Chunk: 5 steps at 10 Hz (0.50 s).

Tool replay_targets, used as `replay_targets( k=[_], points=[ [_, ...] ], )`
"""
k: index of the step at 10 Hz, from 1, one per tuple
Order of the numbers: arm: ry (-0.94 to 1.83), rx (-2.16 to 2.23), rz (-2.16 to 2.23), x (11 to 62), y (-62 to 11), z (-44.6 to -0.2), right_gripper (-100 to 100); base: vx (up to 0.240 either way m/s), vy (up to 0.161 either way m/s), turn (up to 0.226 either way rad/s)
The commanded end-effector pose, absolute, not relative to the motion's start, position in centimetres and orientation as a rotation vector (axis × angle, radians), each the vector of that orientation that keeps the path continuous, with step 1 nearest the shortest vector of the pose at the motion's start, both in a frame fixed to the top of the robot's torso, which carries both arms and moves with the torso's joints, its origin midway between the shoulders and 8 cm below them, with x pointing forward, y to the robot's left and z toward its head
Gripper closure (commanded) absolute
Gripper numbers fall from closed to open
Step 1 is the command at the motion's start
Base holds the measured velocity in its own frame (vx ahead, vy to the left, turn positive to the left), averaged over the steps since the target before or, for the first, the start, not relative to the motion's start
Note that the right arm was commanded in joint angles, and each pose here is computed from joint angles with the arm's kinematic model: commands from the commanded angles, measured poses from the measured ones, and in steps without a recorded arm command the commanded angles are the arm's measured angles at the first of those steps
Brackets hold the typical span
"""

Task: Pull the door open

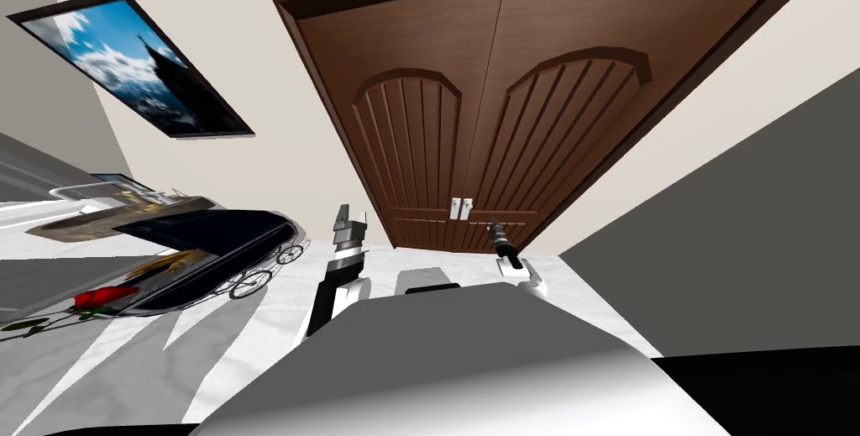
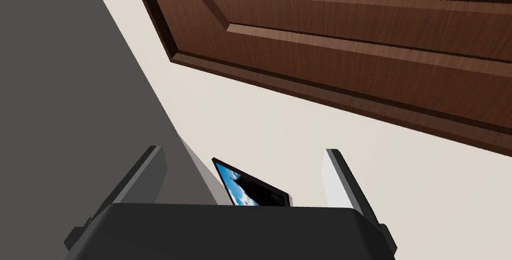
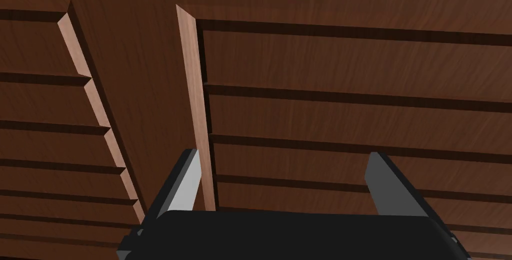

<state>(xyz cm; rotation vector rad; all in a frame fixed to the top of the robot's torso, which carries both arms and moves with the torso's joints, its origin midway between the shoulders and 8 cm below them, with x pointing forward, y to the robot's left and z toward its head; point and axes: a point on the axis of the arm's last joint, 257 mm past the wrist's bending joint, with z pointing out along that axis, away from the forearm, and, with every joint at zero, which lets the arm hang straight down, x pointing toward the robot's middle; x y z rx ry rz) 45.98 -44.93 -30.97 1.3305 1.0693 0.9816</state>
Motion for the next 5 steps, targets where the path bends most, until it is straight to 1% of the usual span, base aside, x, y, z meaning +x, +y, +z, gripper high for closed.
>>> replay_targets(
  k=[1,2,3,4,5],
  points=[
    [1.062,1.347,0.937,44.9,-46.9,-31.5,-100,0.016,-0.073,-0.112],
    [1.057,1.356,0.911,44.3,-48.1,-31.7,-100,0.055,-0.083,-0.113],
    [1.053,1.359,0.900,44.2,-48.7,-31.7,-100,0.146,-0.068,-0.067],
    [1.052,1.358,0.902,44.4,-48.6,-31.6,-100,0.178,-0.043,0.010],
    [1.052,1.354,0.911,44.8,-48.2,-31.5,-100,0.176,-0.015,0.068]
  ],
)
